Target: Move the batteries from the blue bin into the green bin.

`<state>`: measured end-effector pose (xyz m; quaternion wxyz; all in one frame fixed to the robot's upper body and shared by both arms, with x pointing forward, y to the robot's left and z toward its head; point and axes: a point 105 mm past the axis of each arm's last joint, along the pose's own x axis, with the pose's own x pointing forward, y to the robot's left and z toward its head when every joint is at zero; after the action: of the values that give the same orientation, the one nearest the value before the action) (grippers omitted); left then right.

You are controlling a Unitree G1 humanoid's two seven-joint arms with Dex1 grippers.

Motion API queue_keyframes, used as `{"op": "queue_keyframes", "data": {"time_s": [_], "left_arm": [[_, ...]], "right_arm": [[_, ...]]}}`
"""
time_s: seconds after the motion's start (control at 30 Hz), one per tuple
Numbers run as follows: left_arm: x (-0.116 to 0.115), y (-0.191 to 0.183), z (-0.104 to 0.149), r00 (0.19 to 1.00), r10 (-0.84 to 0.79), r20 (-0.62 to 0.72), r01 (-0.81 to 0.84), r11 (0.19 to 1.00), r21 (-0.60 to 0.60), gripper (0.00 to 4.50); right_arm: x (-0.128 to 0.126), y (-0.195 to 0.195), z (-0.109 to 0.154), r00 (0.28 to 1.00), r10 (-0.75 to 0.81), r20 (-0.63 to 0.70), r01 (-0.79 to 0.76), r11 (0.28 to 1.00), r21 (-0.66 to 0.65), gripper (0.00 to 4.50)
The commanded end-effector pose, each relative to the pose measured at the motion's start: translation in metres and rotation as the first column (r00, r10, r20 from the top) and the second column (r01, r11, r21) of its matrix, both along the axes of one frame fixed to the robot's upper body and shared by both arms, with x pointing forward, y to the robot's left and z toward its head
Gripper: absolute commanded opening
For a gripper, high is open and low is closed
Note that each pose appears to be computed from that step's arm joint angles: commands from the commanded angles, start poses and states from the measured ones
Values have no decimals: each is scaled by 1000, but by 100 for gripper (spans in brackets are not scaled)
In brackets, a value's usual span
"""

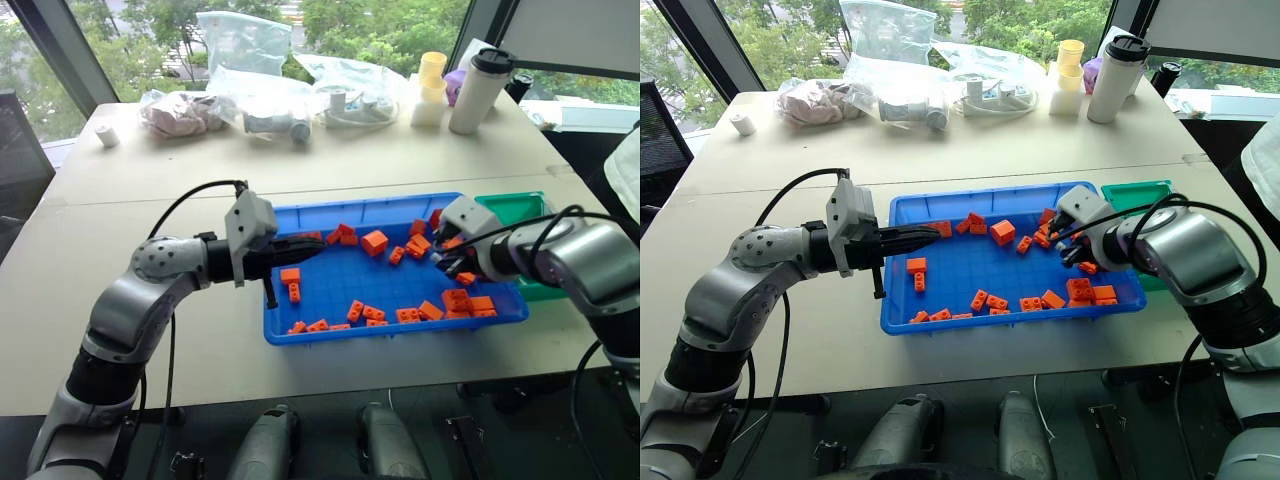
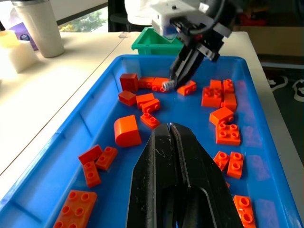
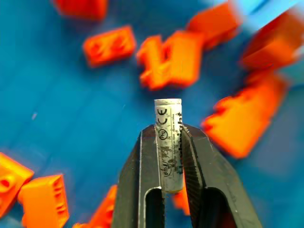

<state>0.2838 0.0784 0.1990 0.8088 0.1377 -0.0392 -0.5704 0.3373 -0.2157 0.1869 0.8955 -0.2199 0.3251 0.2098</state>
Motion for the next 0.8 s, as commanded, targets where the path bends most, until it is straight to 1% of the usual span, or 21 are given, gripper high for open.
{"op": "queue_keyframes", "data": {"time_s": [0.03,0.07,0.1,0.17,0.27,0.37,0.43,0.5,0.53,0.57,0.63,0.67,0.7,0.8], "left_arm": [[-2,3,10,999,-2,40,2,1000,-6,0],[-2,3,11,999,-3,39,3,1000,-7,0],[-1,4,11,999,-3,38,3,1000,-8,0],[-1,5,11,999,-10,33,10,1000,-14,0],[0,4,12,999,-23,27,24,1000,-18,0],[2,4,13,999,-30,28,31,999,-17,0],[2,3,14,999,-36,29,37,999,-16,0],[3,3,14,999,-38,31,39,999,-12,0],[3,3,15,999,-40,31,40,999,-11,0],[3,3,15,999,-41,31,41,999,-10,0],[3,4,15,999,-42,32,42,999,-7,0],[3,4,15,999,-42,32,42,999,-7,0],[3,5,16,999,-42,32,42,999,-6,0],[2,7,17,999,-39,31,40,999,-6,0]], "right_arm": [[7,-39,62,970,-144,196,142,990,22,3],[6,-55,75,952,-202,231,202,979,22,3],[5,-64,82,939,-236,248,239,971,22,3],[0,-91,88,912,-305,275,320,947,-9,3],[-7,-118,80,897,-353,267,383,921,-68,3],[-9,-122,67,909,-342,239,370,925,-85,3],[-10,-121,55,920,-330,209,354,931,-86,104],[-10,-120,48,927,-323,192,342,937,-71,189],[-11,-118,44,930,-318,183,334,940,-65,247],[-11,-117,40,934,-310,176,326,943,-64,290],[-11,-117,36,935,-311,170,326,943,-62,403],[-10,-117,35,934,-313,171,327,943,-61,448],[-10,-115,36,936,-304,176,319,946,-64,448],[-11,-95,49,955,-215,204,222,975,-12,448]]}}
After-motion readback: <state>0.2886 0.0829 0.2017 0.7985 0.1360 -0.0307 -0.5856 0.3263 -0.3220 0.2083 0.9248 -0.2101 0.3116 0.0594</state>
